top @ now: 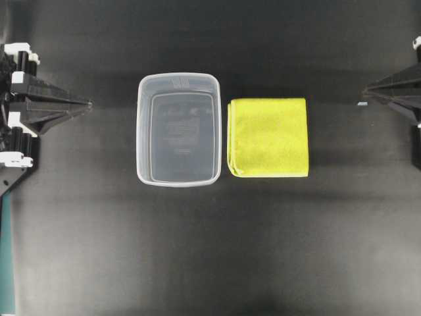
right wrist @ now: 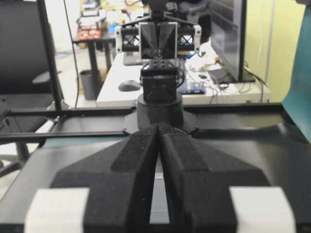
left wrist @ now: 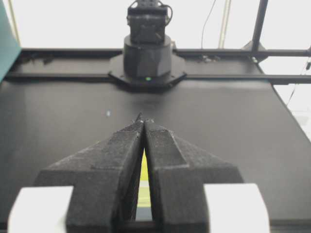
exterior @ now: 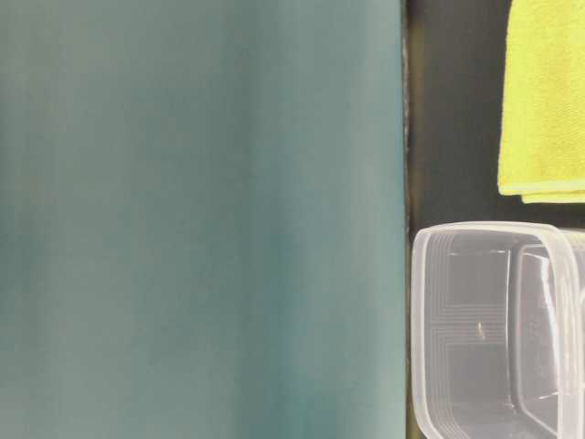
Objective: Place the yellow towel into the container with the left arm.
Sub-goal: 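Swing the left gripper out over the clear container toward the towel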
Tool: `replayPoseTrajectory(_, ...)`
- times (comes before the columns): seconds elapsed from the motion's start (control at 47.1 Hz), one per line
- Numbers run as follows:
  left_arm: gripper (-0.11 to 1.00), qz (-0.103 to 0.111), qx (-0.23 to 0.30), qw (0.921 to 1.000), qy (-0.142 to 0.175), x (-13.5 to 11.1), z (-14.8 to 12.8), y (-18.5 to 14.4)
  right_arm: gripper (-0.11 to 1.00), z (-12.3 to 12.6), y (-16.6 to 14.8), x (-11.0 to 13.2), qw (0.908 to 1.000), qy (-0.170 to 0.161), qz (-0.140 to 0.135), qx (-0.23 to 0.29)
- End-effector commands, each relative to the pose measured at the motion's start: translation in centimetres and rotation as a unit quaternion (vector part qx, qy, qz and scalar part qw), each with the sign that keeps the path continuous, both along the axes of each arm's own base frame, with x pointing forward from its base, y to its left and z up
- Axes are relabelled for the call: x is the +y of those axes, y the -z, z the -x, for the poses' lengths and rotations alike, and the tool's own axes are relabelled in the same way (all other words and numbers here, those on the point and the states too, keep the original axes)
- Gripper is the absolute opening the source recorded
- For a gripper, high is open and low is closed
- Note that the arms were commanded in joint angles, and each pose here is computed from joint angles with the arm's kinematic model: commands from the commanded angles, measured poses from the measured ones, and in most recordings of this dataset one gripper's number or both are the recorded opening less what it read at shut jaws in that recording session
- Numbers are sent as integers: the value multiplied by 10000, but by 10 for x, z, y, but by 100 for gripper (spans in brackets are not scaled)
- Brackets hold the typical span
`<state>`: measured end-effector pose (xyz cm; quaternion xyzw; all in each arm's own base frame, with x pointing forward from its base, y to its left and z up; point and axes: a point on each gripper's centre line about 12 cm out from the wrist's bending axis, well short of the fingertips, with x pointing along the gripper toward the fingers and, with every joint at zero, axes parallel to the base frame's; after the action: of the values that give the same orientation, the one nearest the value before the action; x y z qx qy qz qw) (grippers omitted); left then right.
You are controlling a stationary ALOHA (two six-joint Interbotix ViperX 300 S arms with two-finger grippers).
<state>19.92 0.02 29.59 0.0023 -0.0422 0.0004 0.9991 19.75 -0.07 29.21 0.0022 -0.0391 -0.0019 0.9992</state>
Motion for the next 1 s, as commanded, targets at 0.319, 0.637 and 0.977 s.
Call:
replayPoseTrajectory(0.319,0,229,1752,9842,-96,3,-50,-35,-1,3,-9,1,9986,-53,-526,-39)
replayPoseTrajectory(0.637,0,229,2799,9592,-333,16,-116,-45,-1,11,-9,-1,9979,-16,-649,-35)
replayPoseTrajectory(0.977,10,251,3162,9473,-441,27,-184,-46,49,24,-20,-1,9976,-32,-616,-303)
